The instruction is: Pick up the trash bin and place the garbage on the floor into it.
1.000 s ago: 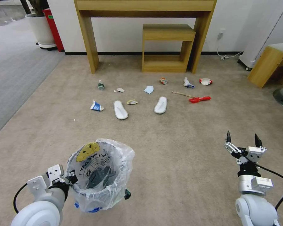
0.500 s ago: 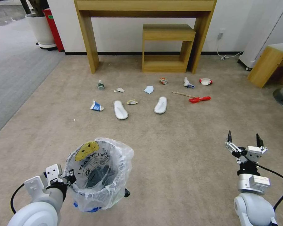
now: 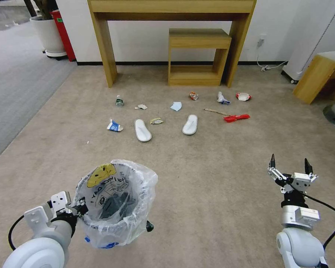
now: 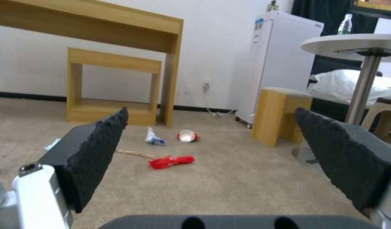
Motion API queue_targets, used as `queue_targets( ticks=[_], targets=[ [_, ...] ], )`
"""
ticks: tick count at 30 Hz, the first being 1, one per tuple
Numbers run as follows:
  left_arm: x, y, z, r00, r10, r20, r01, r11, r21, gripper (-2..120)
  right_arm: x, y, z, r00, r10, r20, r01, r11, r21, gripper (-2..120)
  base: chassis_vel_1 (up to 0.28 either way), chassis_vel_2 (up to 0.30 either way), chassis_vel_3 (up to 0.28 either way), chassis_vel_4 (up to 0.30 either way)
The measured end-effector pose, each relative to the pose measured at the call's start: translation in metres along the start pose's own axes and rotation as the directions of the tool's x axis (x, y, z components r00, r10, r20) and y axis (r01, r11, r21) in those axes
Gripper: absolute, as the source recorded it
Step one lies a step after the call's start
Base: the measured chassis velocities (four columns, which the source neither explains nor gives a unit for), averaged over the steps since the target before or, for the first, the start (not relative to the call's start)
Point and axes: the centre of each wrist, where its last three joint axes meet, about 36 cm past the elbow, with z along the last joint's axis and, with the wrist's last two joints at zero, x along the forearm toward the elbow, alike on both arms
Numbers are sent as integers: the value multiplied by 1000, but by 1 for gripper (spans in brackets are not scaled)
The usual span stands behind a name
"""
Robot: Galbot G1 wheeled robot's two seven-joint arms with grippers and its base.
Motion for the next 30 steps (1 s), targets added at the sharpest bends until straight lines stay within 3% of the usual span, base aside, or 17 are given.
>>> queue_targets(
  ticks=[30],
  targets=[
    [-10,0,1,1000,-3,-7,3,1000,-2,1,2,0,-3,999,-34,-17,34,999,14,99,9,8,-9,-10]
  ],
)
